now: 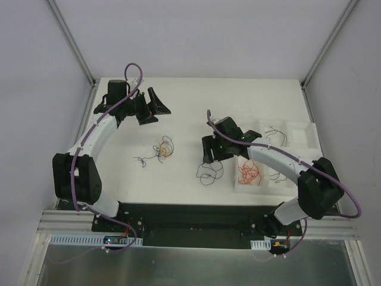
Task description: Untangle the cables
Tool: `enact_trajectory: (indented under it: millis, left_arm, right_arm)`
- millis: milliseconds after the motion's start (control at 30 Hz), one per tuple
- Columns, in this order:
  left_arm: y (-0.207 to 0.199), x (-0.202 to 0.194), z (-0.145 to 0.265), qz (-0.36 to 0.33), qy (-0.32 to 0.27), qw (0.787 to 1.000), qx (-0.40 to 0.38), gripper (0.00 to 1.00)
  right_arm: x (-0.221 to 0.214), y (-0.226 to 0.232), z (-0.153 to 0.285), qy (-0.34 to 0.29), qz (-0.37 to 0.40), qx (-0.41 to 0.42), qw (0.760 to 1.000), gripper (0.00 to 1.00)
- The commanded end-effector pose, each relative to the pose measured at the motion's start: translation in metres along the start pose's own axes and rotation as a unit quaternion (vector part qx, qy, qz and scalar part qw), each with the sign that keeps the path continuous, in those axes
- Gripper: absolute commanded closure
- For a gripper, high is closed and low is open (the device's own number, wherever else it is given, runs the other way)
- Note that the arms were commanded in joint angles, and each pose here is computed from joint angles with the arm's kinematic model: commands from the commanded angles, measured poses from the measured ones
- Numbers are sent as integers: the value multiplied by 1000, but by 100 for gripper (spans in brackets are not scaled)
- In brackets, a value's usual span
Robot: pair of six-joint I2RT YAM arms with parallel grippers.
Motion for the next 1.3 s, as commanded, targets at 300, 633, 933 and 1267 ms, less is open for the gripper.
enact_trajectory:
  millis: [300,633,933,1267]
  left_arm:
    - [-4,0,-3,-9,6,1000,-23,11]
    - [-1,2,-4,-1,11,1000,-27,11]
    - [2,5,-3,5,8,1000,-27,11]
    - [3,4,-5,15,15,999,-36,11]
  right_arm:
    - [10,-14,-16,25,138,-38,989,5]
    - [-21,-6,-69,61,110,-159,979,11]
    - [-50,6,-65,35,94,-141,985,94]
    - [-23,11,40,-100,101,-127,982,99]
Point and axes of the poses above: each gripper's point midway between its finger pads, its own z axis back along the fingers, its own y axis along the line the jaws close on, x = y × z, the point moved 7 cm from there along z, back along the fingers, and after that the axes turned 4 degrees about z, right-handed, at the moved point
